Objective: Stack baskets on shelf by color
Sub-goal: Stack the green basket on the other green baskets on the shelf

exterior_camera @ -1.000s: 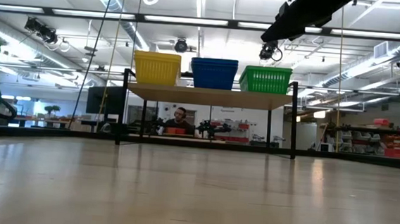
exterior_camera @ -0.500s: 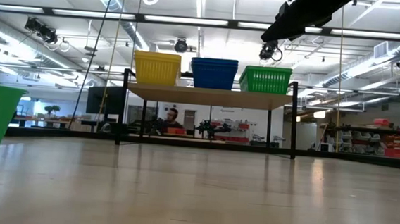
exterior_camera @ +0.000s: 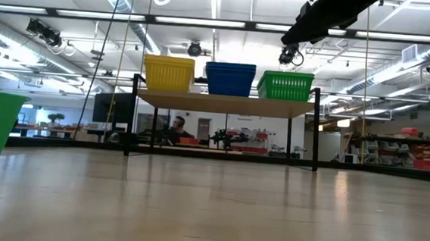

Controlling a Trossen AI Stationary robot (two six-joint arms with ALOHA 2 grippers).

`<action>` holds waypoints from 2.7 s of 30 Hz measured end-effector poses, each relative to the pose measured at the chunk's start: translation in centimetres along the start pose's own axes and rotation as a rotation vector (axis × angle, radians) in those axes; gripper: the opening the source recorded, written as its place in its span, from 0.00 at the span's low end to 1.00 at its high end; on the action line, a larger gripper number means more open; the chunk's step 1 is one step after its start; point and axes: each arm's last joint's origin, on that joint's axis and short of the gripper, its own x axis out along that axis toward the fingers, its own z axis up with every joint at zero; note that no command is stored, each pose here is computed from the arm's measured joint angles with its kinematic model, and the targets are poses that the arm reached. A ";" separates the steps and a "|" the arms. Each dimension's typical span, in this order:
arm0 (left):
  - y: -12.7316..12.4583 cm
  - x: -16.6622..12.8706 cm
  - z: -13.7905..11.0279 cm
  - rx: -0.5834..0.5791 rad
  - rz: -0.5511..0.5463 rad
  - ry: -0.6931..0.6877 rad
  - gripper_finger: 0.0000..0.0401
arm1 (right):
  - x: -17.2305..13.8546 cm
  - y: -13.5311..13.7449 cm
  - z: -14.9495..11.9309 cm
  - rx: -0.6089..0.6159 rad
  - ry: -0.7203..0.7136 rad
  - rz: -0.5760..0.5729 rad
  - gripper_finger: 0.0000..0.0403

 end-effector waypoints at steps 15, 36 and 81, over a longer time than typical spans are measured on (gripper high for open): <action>0.0 3.5 -0.5 0.059 0.046 0.049 0.47 | 0.0 0.0 0.0 0.001 0.000 0.001 0.37; 5.3 7.9 6.3 0.189 0.064 -0.068 0.03 | 0.0 0.0 0.0 0.000 -0.001 0.001 0.37; 13.2 6.0 19.6 0.872 0.105 -1.009 0.01 | -1.8 6.7 -1.9 -0.549 0.022 0.667 0.37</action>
